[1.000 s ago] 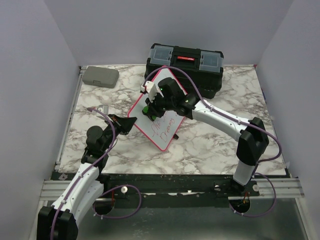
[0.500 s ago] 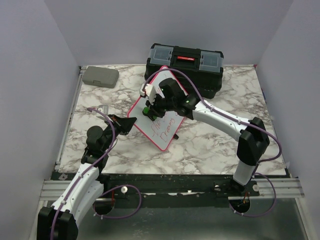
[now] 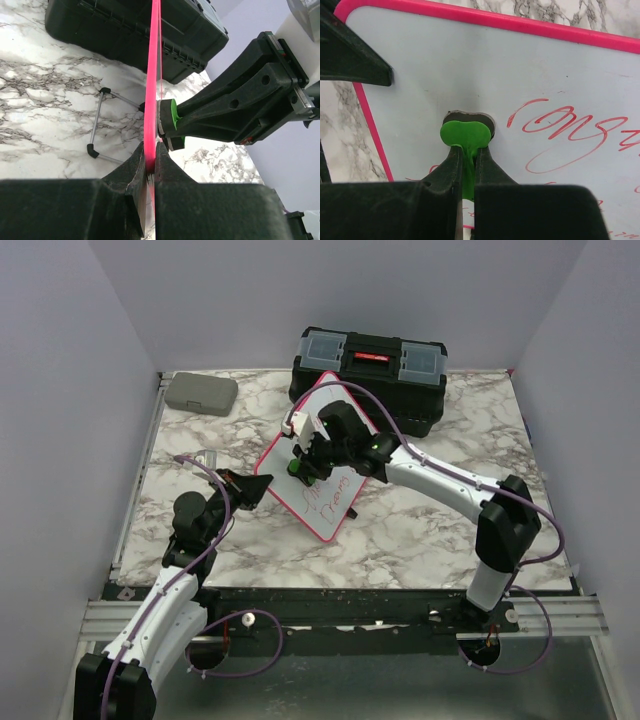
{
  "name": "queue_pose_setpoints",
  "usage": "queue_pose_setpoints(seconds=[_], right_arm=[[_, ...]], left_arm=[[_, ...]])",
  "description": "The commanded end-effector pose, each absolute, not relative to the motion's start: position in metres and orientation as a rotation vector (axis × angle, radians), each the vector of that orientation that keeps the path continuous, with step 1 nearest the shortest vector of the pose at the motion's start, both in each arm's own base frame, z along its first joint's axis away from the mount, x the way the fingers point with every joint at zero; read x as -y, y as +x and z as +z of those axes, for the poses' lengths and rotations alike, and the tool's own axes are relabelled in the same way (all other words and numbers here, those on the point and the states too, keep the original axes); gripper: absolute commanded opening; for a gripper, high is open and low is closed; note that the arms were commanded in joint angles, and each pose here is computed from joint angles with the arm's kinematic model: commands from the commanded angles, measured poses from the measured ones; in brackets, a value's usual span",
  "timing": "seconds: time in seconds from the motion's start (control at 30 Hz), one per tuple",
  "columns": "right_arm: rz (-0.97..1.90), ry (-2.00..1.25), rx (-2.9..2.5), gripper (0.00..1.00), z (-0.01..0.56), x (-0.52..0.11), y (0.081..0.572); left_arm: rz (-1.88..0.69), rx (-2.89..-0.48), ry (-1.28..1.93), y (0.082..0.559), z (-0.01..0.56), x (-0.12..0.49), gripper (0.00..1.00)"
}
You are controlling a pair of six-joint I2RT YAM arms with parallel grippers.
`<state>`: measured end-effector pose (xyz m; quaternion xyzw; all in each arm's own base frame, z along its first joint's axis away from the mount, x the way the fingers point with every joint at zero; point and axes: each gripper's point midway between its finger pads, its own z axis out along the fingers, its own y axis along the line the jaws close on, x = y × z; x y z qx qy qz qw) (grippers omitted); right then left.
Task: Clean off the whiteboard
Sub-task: Erase the whiteboard at the whiteboard stand.
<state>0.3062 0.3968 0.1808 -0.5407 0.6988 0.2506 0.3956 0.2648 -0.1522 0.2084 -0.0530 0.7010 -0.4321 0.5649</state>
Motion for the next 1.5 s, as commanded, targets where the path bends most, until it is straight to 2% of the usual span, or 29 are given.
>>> queue_pose_setpoints(seconds=[0.0,0.2,0.33,0.57,0.73,0.9,1.03,1.3,1.47], right_arm=[[0.427,-1.105,-1.856,0.01,0.186,-0.39,0.355],[0.352,-0.954,-1.87,0.01,0.203,-0.375,0.387],[0.35,-0.984,-1.884,0.01,0.194,-0.371,0.386],[0.689,-1.514,-1.755,0.01,0.164,-0.393,0.302],[0.771,-1.626,-1.67,0.01,0.17,-0.402,0.272],[0.494,-1.249,-1.838,0.01,0.181,-0.398,0.339],[0.4,-1.03,-1.879,0.01,0.197,-0.387,0.375],[0.334,-0.996,-1.897,0.01,0.187,-0.37,0.382],[0.468,-1.375,-1.852,0.01,0.158,-0.374,0.337]], left_arm=[[-1.098,-1.607,0.041,0.248,0.228,0.172,0.0],[-1.097,-1.6,0.044,0.247,0.23,0.171,0.0],[-1.098,-1.601,0.046,0.247,0.23,0.172,0.0],[-1.097,-1.603,0.046,0.248,0.23,0.172,0.0],[-1.097,-1.604,0.046,0.249,0.23,0.172,0.0],[-1.103,-1.602,0.046,0.249,0.232,0.173,0.0],[-1.101,-1.601,0.048,0.248,0.233,0.172,0.0],[-1.099,-1.605,0.049,0.246,0.229,0.172,0.0],[-1.096,-1.602,0.047,0.246,0.229,0.171,0.0]])
